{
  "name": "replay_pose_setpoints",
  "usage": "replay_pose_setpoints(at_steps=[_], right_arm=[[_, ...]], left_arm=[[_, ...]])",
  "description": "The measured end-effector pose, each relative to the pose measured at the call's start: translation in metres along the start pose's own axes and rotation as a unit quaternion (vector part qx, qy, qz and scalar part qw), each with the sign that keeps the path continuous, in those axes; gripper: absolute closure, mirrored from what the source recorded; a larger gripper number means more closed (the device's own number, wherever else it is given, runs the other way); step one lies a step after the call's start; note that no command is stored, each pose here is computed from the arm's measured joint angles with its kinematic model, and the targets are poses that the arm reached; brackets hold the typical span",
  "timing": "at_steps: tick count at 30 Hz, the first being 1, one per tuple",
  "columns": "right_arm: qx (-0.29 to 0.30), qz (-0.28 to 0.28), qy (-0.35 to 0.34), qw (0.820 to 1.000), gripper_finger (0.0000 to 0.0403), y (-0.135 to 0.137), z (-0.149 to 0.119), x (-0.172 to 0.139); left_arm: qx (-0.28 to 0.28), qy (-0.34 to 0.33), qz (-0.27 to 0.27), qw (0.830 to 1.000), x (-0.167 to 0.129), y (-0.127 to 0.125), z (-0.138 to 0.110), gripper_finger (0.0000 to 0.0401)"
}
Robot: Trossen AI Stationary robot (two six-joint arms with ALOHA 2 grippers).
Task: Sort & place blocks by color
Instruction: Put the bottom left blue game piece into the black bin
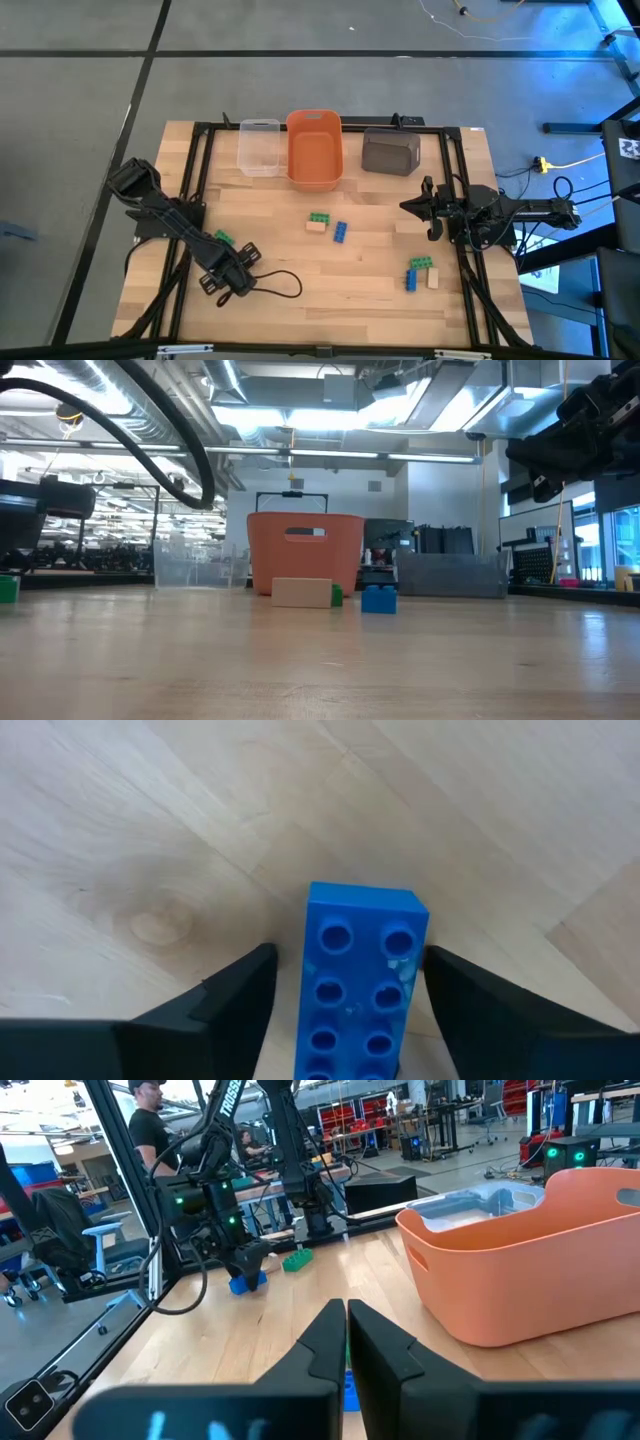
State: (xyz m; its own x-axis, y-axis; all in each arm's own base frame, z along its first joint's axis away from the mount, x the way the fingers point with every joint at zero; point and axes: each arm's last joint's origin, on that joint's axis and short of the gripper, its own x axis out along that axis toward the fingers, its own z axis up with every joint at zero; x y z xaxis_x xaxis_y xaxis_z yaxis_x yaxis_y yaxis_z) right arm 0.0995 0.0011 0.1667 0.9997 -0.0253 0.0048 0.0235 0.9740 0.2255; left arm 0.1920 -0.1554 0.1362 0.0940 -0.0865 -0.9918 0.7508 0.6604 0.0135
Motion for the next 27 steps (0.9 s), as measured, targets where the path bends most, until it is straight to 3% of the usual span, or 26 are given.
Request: replay_pose_setpoints(at_steps=[7, 13, 17, 19, 21, 24, 27], right_arm=[[0.0, 0.0, 0.0, 1.0, 0.0384, 0.0, 0.0, 0.0], [0.0, 0.0, 0.0, 1.0, 0.0384, 0.0, 0.0, 0.0], [0.0, 0.0, 0.0, 1.0, 0.0384, 0.0, 0.0, 0.0], [0.0, 0.0, 0.0, 1.0, 0.0384, 0.0, 0.0, 0.0], [0.0, 0.0, 0.0, 1.0, 0.0384, 0.0, 0.0, 0.0], [0.0, 0.0, 0.0, 1.0, 0.0384, 0.0, 0.0, 0.0], [0.0, 0.0, 0.0, 1.0, 0.0384, 0.0, 0.0, 0.0]], left_arm=[[-0.017, -0.008, 0.015, 1.0, -0.007, 0.01, 0.004, 0.0272], [-0.052, -0.055, 0.054, 0.996, -0.041, 0.036, 0.014, 0.0273], [-0.114, -0.124, 0.113, 0.979, -0.089, 0.067, 0.008, 0.0273], [-0.165, -0.185, 0.14, 0.959, -0.118, 0.083, -0.002, 0.0273], [-0.217, -0.266, 0.179, 0.922, -0.149, 0.096, -0.015, 0.0273], [-0.279, -0.401, 0.235, 0.84, -0.187, 0.108, -0.04, 0.0273], [-0.305, -0.517, 0.268, 0.754, -0.206, 0.111, -0.063, 0.0273]])
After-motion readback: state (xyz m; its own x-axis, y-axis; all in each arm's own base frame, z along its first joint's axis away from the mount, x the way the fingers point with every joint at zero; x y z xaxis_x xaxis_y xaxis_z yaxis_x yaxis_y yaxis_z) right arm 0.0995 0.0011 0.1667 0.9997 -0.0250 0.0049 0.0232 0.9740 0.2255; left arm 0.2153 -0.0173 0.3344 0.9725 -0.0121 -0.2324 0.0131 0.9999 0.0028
